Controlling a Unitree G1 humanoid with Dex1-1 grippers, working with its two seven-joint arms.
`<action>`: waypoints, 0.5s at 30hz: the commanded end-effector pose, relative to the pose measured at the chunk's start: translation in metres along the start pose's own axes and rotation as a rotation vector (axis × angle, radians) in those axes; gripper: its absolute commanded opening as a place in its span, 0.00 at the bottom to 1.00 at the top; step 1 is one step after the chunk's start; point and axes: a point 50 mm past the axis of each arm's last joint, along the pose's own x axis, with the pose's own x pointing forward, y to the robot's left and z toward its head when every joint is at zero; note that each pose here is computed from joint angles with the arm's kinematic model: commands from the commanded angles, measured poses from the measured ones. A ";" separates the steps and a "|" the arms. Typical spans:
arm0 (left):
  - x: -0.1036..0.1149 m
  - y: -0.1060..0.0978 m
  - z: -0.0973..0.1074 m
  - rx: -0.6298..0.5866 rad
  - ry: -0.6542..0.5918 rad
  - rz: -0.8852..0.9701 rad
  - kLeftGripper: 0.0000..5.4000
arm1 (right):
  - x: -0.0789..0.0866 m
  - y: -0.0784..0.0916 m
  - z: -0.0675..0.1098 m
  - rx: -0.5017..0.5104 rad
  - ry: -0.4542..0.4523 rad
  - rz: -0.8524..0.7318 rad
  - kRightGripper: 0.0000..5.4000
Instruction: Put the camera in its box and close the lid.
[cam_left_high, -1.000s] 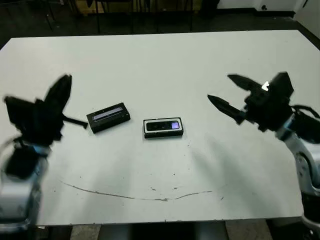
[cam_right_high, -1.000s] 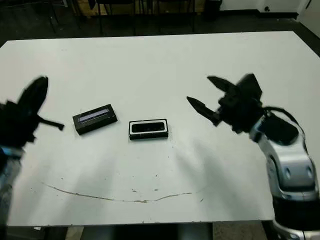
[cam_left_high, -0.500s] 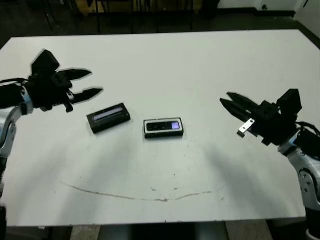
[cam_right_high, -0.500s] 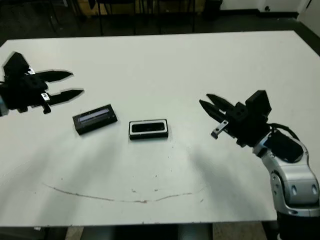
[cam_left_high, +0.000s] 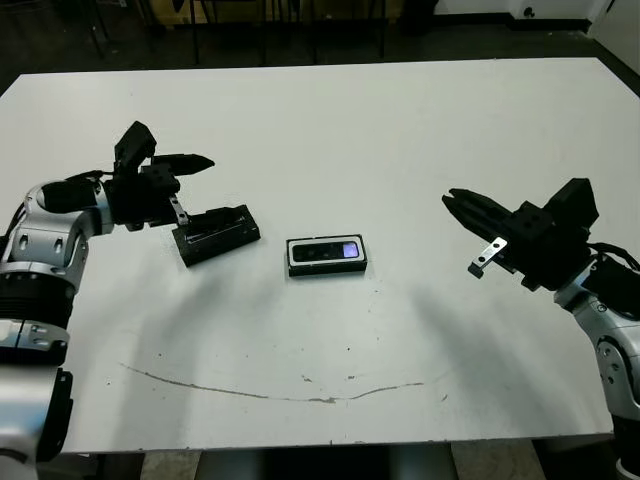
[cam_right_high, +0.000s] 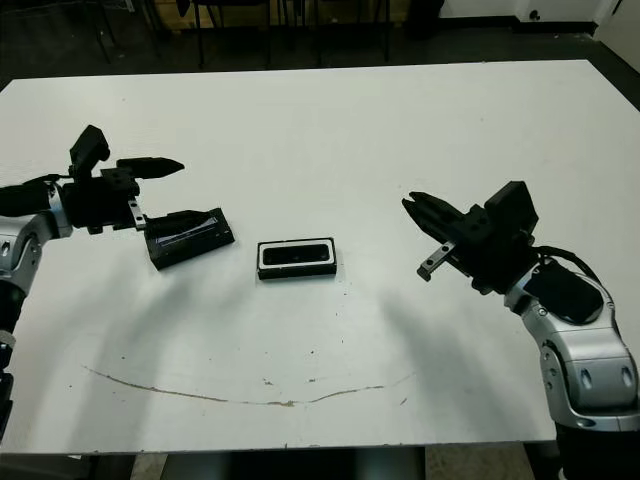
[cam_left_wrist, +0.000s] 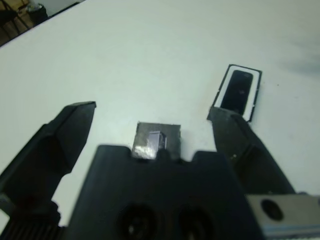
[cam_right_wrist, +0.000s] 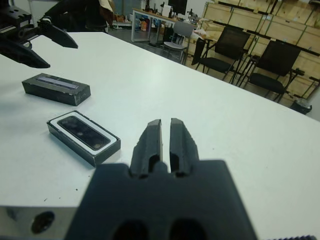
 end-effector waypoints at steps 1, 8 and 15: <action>-0.002 -0.002 -0.015 -0.029 0.060 0.002 1.00 | -0.001 0.001 -0.008 0.007 0.022 0.000 0.00; -0.001 0.001 -0.023 -0.046 0.124 0.017 1.00 | -0.001 0.001 -0.012 0.021 0.020 0.001 0.00; -0.002 0.006 -0.030 -0.052 0.208 0.004 1.00 | -0.001 0.000 -0.017 0.048 0.006 0.015 0.00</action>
